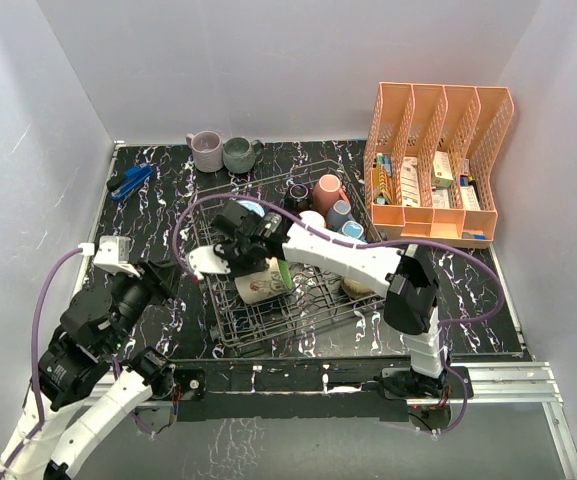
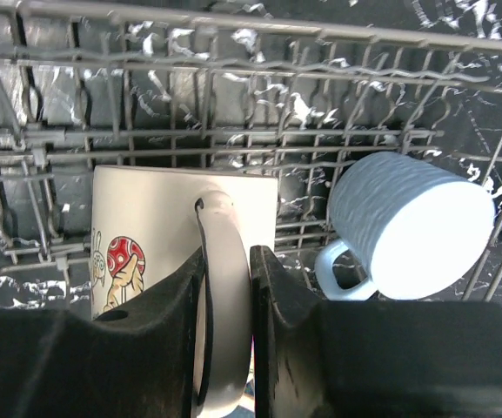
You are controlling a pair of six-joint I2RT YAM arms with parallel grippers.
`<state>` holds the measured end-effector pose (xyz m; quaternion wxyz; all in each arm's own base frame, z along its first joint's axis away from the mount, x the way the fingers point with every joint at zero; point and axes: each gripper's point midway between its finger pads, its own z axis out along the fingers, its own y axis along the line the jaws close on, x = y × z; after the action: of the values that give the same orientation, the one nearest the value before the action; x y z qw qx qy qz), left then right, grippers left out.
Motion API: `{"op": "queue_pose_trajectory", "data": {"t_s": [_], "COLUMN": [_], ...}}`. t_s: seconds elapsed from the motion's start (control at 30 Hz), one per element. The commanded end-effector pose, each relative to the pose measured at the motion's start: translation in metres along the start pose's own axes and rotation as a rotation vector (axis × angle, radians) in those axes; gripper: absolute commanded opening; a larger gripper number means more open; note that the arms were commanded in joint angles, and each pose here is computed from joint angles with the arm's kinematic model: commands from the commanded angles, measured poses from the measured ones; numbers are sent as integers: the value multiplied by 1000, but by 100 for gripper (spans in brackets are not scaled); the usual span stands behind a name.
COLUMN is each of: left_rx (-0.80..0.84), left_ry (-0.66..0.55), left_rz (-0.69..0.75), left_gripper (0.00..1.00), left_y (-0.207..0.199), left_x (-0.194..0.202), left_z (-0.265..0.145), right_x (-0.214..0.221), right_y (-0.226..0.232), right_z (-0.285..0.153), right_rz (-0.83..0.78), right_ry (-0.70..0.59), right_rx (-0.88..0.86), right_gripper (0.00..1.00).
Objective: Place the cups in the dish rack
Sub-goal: Turn the cup upside down in the dish rack.
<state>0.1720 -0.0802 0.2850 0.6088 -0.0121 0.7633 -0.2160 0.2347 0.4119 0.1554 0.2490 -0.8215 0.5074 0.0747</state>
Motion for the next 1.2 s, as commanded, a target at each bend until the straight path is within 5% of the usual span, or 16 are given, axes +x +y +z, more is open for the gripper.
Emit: {"op": "queue_pose_trajectory", "data": {"t_s": [0.0, 0.37, 0.67, 1.03, 1.17], "left_rx": [7, 38, 40, 68, 85], "left_ry": [-32, -17, -11, 10, 22], "left_rz": [-40, -107, -120, -116, -111], "left_gripper": [38, 42, 42, 42, 42], "left_y": [-1, -7, -8, -17, -22], "left_x": [-3, 11, 13, 18, 20], "left_z": [0, 7, 8, 21, 27], "right_x": [-48, -68, -44, 8, 29], "right_y": [-63, -85, -83, -43, -26], "right_z": [-52, -71, -63, -76, -81], "right_rz": [86, 263, 444, 492, 470], "right_ry": [-261, -536, -716, -813, -790], "right_rx": [161, 126, 31, 28, 49], "right_gripper": [8, 8, 8, 8, 20]}}
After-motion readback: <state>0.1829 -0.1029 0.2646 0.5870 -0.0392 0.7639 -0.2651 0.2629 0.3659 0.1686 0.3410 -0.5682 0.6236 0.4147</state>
